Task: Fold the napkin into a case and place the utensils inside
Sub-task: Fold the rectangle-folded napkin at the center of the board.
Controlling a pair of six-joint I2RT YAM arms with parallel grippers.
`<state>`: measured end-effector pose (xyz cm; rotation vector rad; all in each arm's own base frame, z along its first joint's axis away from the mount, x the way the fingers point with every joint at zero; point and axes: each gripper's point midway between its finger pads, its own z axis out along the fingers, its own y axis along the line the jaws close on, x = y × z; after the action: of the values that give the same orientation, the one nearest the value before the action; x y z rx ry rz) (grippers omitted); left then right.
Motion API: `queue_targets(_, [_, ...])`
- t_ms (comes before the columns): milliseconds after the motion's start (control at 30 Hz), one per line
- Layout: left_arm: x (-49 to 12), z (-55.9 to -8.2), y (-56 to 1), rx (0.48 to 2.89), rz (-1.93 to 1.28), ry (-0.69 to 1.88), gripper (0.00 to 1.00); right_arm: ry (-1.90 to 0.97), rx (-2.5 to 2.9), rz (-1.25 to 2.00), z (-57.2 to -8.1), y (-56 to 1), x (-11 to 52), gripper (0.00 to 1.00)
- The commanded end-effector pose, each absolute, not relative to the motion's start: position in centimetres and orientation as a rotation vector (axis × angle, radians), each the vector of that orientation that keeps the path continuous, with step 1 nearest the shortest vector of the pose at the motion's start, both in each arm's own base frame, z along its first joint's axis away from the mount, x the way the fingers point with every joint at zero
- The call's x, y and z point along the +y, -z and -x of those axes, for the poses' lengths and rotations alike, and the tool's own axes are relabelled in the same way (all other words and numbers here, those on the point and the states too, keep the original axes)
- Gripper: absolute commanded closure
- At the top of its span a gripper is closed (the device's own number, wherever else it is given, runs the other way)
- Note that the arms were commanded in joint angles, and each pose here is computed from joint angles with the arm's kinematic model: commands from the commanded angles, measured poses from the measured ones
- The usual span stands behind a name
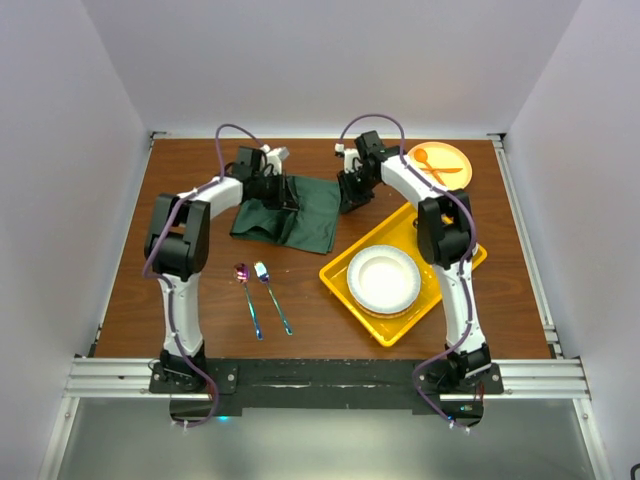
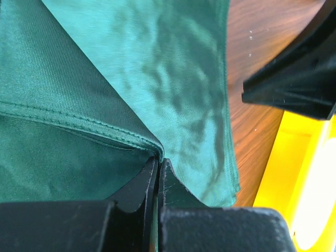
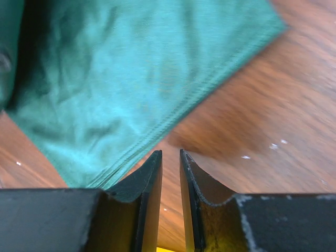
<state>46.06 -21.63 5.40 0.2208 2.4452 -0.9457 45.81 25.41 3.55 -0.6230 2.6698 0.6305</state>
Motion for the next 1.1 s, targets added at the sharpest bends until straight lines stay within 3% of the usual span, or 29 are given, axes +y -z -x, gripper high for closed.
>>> queue_targets(0, [-24.0, -46.7, -6.7, 2.375, -0.235, 1.008, 1.0, -0.595, 2.618, 0.562, -46.5, -6.5, 26.0, 0.74])
queue_targets(367, [-26.8, -45.8, -6.4, 2.379, -0.25, 1.078, 1.0, -0.566, 2.691, 0.564, -46.1, -3.1, 25.8, 0.75])
queue_targets(867, [-30.9, -45.3, -7.1, 2.344, -0.285, 1.175, 0.99, -0.607, 2.699, 0.57, -45.7, -2.8, 26.1, 0.75])
queue_targets(933, [-31.2, -45.2, -6.9, 2.344, -0.286, 1.194, 0.9, -0.616, 2.7, 0.57, -45.6, -2.8, 26.2, 0.75])
queue_targets(967, [-31.4, -45.2, -7.1, 2.335, -0.284, 1.208, 0.77, -0.62, 2.702, 0.571, -45.6, -2.8, 26.2, 0.75])
queue_targets(1067, [-31.5, -45.3, -8.7, 2.269, -0.337, 1.255, 0.61, -0.632, 2.689, 0.571, -45.7, -3.4, 26.3, 0.74])
